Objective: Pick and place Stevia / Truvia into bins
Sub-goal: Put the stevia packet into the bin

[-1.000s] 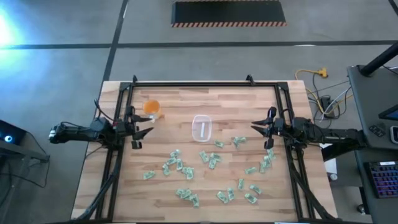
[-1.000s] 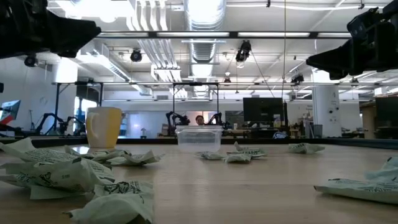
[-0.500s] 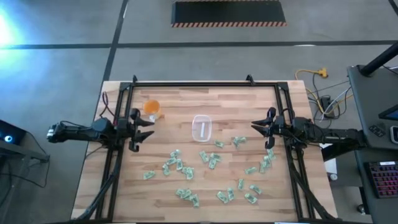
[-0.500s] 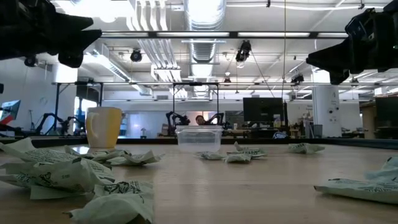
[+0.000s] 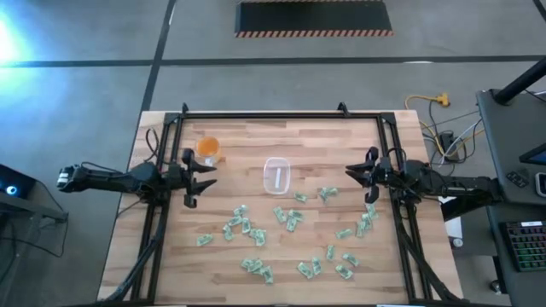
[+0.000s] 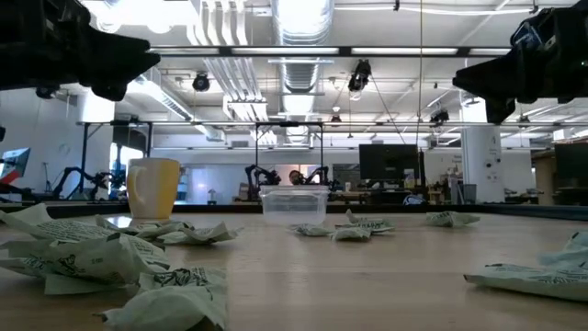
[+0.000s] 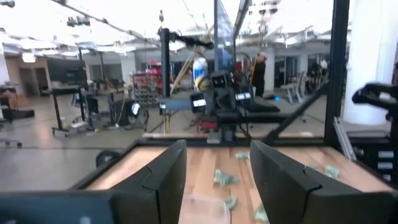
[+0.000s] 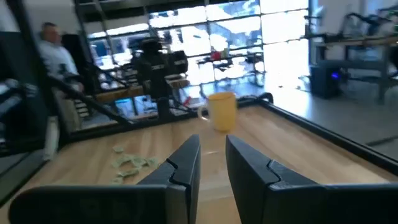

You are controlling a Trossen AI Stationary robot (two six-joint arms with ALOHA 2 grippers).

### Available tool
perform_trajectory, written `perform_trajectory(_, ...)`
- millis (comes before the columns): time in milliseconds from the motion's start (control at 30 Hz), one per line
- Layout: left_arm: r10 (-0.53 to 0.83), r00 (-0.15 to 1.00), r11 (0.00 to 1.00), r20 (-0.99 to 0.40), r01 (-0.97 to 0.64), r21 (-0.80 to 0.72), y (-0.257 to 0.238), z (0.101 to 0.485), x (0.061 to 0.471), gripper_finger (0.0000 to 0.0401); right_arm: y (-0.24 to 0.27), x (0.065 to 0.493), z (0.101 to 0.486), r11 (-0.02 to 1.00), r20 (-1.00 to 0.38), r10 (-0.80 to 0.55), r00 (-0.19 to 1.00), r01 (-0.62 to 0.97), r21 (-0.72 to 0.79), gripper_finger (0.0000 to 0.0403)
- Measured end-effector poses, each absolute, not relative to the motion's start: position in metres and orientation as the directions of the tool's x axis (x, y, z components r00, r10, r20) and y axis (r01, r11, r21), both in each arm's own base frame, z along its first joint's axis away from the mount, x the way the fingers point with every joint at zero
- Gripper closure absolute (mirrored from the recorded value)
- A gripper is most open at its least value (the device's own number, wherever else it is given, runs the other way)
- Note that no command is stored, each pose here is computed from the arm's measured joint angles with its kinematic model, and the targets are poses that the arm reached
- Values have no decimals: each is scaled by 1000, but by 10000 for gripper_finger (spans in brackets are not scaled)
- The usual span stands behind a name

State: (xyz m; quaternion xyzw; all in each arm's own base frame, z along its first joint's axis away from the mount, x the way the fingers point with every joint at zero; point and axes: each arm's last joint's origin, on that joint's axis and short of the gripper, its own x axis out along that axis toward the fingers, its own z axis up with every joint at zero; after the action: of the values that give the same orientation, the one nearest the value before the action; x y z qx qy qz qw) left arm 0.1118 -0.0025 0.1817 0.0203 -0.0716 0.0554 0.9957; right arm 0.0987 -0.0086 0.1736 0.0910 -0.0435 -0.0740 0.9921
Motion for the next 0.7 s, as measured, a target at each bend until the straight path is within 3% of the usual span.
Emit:
perform_trajectory(333, 118, 976, 992, 184, -126, 31, -2, 186, 114, 239, -2, 90, 207, 999, 415, 48, 909, -39, -30, 335)
perform_trajectory(700, 118, 986, 992, 120, -123, 37, -3, 179, 119, 239, -4, 92, 232, 998, 404, 0, 915, 23, -53, 335)
